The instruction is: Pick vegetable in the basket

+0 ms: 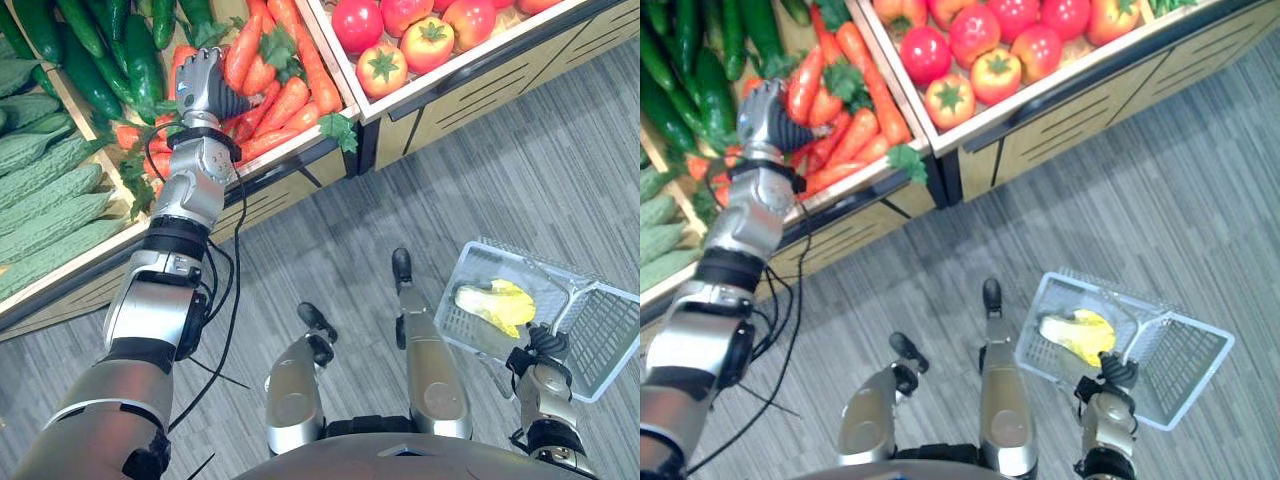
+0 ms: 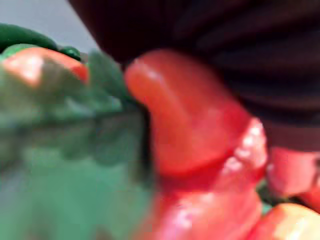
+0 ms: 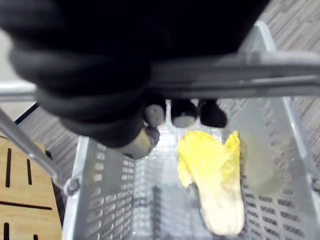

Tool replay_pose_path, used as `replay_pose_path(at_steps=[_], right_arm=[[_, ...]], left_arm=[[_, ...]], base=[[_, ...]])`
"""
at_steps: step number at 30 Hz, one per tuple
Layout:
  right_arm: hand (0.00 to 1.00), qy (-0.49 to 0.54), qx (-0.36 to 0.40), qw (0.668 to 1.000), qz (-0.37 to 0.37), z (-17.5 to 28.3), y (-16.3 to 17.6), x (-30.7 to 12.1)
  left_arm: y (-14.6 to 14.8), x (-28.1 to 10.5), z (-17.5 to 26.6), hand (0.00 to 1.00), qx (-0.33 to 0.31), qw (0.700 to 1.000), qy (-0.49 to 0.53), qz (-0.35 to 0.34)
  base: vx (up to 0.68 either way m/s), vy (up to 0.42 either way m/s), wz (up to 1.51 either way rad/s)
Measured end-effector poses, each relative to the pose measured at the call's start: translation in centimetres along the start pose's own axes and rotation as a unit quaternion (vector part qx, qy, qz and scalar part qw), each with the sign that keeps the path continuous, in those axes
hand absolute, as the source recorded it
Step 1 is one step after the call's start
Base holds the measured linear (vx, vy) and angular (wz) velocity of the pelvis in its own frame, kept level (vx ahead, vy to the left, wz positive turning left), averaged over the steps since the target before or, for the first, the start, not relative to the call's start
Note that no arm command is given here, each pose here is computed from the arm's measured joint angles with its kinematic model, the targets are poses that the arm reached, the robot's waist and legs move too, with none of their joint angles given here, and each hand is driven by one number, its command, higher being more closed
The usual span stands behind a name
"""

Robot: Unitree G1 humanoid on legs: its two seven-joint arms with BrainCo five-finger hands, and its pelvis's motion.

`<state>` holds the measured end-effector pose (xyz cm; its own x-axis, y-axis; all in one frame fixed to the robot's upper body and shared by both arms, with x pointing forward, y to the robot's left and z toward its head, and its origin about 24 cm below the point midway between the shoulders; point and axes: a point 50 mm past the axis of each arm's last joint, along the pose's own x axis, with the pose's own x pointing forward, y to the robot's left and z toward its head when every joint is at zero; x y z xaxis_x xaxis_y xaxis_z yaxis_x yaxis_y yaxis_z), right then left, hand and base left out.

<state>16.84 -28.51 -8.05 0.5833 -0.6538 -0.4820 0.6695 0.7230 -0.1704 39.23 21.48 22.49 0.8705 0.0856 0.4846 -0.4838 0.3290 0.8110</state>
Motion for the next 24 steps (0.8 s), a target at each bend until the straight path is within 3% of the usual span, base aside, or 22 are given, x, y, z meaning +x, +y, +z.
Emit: replay_pose_path(at_steps=[4,11,17,22,24], right_arm=[[1.00,0.017,0.001,1.000,0.006,-1.2,-0.3,-0.6],[1.00,0.067,-0.016,0.998,-0.003,-4.5,-2.3,-2.2],[1.00,0.088,-0.022,0.996,-0.012,-6.1,-3.6,-3.6],[1.00,0.037,0.005,0.999,0.003,-3.9,-2.4,-3.8],[1.00,-0.023,0.013,0.999,0.045,-0.8,0.0,-3.3]], left_arm=[[-0.8,-0.5,0.4,1.00,0.025,0.999,-0.019,-0.028],[2.9,-1.6,0.5,1.00,0.087,0.992,-0.081,0.041],[3.1,-3.9,2.3,1.00,0.114,0.978,-0.158,0.069],[0.0,-8.3,3.3,1.00,0.058,0.980,-0.187,0.029],[-2.1,-12.0,3.2,1.00,0.009,0.983,-0.183,-0.017]], base=[[0.01,-0.015,0.05],[0.00,-0.003,0.10],[0.00,0.014,0.03],[-0.07,0.055,-0.44],[0.02,0.093,-1.42]])
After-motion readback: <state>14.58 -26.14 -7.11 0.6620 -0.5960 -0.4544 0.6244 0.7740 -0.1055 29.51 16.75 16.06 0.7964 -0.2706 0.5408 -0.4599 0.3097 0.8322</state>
